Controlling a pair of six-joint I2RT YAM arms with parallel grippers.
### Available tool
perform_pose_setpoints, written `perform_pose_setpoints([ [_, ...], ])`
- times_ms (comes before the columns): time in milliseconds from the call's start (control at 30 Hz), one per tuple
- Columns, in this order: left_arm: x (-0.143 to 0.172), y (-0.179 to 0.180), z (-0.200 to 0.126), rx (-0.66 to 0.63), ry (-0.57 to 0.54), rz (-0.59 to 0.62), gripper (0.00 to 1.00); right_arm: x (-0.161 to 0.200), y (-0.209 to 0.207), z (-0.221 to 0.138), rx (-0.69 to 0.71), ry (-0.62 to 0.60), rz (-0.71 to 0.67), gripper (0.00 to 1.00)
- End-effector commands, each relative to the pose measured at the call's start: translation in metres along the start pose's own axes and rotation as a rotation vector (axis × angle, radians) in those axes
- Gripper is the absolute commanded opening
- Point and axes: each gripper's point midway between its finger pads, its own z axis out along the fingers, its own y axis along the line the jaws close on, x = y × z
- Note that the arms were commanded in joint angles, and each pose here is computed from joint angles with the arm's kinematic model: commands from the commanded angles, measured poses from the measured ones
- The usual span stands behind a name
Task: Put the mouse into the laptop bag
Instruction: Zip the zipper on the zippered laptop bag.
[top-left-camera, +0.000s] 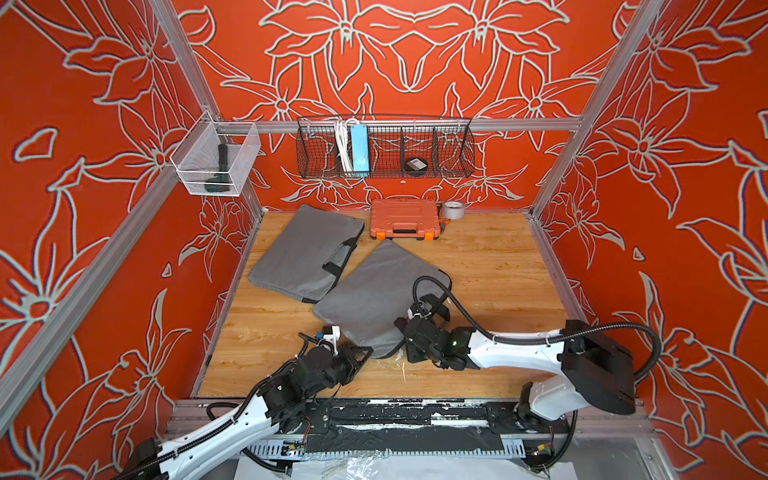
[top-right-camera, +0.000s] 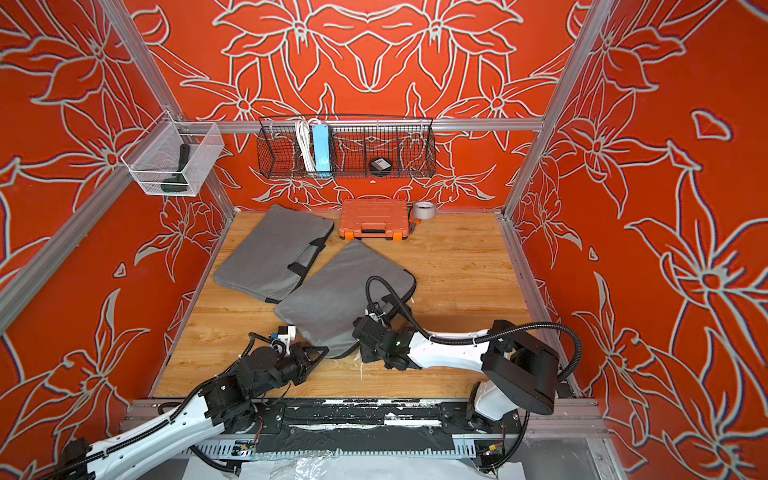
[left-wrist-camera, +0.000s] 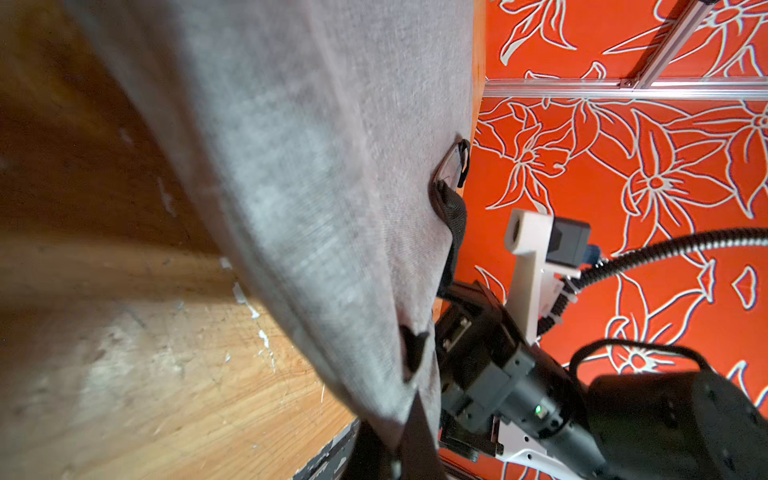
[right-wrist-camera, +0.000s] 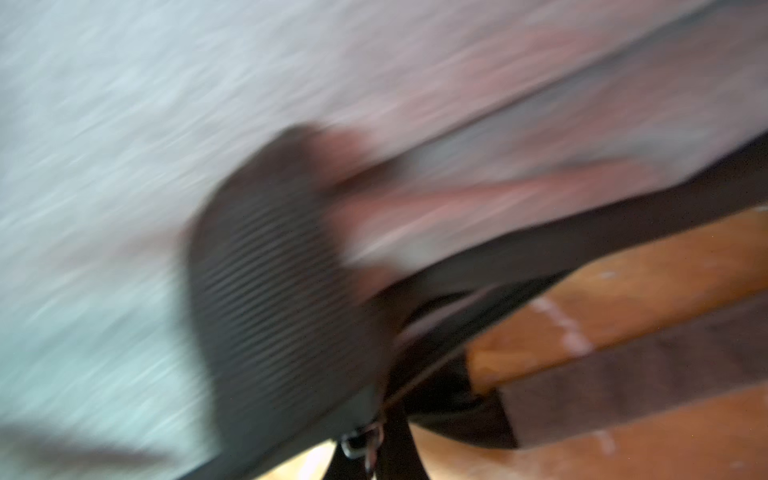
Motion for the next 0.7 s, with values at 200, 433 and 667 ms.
perform_pose_setpoints([
  [200, -0.026, 0.020, -0.006, -0.085, -0.140, 0.005, 0.00, -0.005, -0.108, -0.008, 0.376, 0.042, 0.125, 0.00],
  [433, -0.036, 0.028, -0.015, -0.121, -0.183, 0.000, 0.00, -0.020, -0.153, -0.009, 0.475, 0.057, 0.226, 0.00],
  [667, -0.047, 0.046, -0.021, -0.159, -0.222, -0.042, 0.00, -0.033, -0.200, -0.014, 0.511, 0.066, 0.375, 0.00],
])
